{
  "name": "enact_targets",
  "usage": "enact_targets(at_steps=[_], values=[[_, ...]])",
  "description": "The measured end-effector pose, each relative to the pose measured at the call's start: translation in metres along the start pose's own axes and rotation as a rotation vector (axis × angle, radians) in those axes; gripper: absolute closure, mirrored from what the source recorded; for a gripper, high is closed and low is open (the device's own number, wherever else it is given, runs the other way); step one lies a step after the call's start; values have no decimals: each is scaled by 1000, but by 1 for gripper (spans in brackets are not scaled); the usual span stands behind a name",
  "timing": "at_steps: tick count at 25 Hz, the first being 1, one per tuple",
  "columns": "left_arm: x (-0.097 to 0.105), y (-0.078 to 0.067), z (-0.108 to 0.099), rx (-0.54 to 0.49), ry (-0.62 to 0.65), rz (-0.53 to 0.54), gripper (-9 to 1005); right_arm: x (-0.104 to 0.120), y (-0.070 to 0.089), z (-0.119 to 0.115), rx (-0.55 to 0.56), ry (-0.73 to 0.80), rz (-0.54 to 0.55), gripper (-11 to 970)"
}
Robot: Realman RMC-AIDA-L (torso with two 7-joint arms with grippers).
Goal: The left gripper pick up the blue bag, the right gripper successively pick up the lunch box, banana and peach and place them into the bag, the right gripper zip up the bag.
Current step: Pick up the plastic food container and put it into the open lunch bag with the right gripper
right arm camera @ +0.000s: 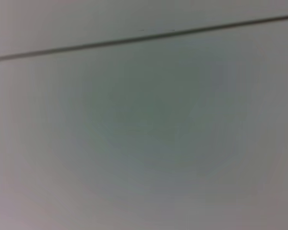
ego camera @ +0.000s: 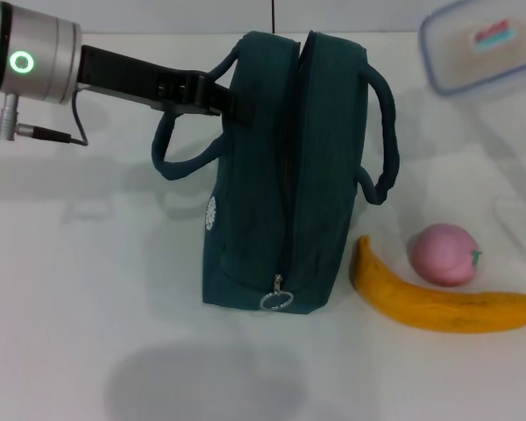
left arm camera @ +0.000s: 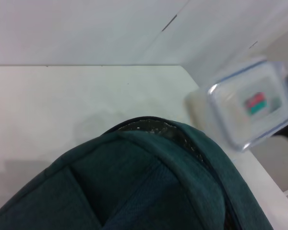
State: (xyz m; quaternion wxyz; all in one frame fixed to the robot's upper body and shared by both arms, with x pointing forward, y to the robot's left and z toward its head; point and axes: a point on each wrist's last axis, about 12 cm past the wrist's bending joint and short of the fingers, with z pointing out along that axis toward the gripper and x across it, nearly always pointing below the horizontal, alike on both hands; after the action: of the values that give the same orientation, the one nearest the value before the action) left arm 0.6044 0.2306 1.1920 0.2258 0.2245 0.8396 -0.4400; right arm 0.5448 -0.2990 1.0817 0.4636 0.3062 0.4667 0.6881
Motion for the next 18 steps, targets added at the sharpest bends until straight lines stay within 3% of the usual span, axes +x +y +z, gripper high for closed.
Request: enact_targets(at_steps=[8, 13, 18], values=[[-2, -2, 5, 6, 0, 7, 950, -2, 26, 40, -176, 60, -52, 805], [-4, -7, 11, 22, 5, 23, 950, 18, 35, 79, -240, 153, -30, 797], [-7, -8, 17, 18, -2, 35, 950, 42, 34, 97, -234, 262, -1, 788]])
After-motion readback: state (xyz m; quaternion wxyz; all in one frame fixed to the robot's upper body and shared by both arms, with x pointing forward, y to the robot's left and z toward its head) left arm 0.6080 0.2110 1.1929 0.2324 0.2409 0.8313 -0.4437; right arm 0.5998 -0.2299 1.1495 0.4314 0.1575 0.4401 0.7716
